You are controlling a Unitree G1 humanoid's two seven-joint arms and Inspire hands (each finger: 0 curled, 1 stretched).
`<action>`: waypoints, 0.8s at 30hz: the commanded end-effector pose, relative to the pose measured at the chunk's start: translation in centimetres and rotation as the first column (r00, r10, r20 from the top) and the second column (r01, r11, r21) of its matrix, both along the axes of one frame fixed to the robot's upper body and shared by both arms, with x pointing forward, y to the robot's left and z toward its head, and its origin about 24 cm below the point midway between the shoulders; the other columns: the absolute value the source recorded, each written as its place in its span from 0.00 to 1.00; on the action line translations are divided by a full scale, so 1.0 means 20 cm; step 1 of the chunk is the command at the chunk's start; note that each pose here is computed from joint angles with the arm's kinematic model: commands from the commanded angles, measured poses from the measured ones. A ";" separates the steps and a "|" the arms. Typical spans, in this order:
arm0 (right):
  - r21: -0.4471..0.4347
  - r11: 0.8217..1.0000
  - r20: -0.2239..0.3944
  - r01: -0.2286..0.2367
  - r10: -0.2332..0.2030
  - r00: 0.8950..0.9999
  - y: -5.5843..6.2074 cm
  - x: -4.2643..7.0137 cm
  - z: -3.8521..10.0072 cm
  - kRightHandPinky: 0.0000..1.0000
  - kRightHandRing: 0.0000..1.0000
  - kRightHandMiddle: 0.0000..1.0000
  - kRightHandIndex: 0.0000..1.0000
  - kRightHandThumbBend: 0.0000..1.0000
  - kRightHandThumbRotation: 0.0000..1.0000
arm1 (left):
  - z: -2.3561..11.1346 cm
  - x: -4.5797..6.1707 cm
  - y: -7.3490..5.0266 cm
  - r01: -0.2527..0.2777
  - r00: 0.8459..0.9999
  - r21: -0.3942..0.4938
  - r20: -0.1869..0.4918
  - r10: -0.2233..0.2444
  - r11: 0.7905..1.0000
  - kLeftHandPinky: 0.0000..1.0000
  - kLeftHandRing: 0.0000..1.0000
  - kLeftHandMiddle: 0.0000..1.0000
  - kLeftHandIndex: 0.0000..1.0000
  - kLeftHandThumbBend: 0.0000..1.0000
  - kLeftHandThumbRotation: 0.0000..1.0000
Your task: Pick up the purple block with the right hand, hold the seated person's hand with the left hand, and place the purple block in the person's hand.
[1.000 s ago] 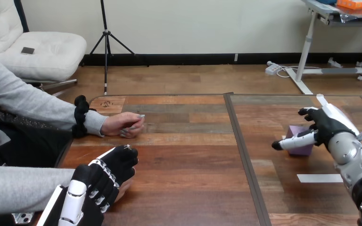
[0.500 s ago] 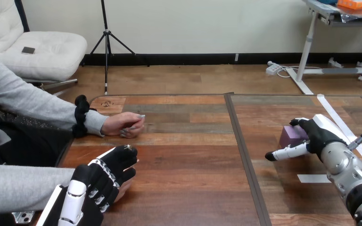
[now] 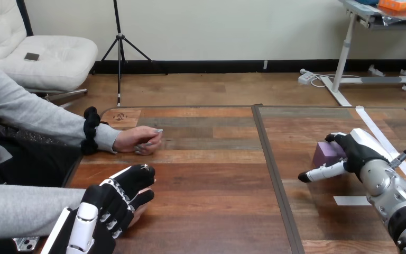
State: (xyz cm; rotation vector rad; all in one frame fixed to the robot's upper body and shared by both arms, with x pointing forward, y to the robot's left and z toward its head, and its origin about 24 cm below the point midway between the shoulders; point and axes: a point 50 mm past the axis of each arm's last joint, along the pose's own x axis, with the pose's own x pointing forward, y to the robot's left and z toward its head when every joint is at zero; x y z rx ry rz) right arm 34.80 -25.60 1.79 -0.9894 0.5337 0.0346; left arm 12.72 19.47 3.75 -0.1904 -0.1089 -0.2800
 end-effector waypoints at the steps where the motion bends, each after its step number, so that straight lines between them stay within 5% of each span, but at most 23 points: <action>1: -0.015 0.999 -0.016 -0.032 0.031 0.999 0.03 0.03 0.02 0.74 0.91 0.94 0.91 1.00 0.19 | 0.08 0.05 0.00 0.006 0.994 0.025 0.106 -0.009 1.000 0.85 0.89 0.84 0.76 0.52 0.97; 24: -0.058 0.995 -0.017 -0.079 0.078 0.997 0.02 0.02 0.03 0.63 0.82 0.88 0.89 1.00 0.19 | 0.08 0.05 0.00 0.007 0.994 0.021 0.112 -0.009 1.000 0.87 0.88 0.84 0.74 0.51 0.99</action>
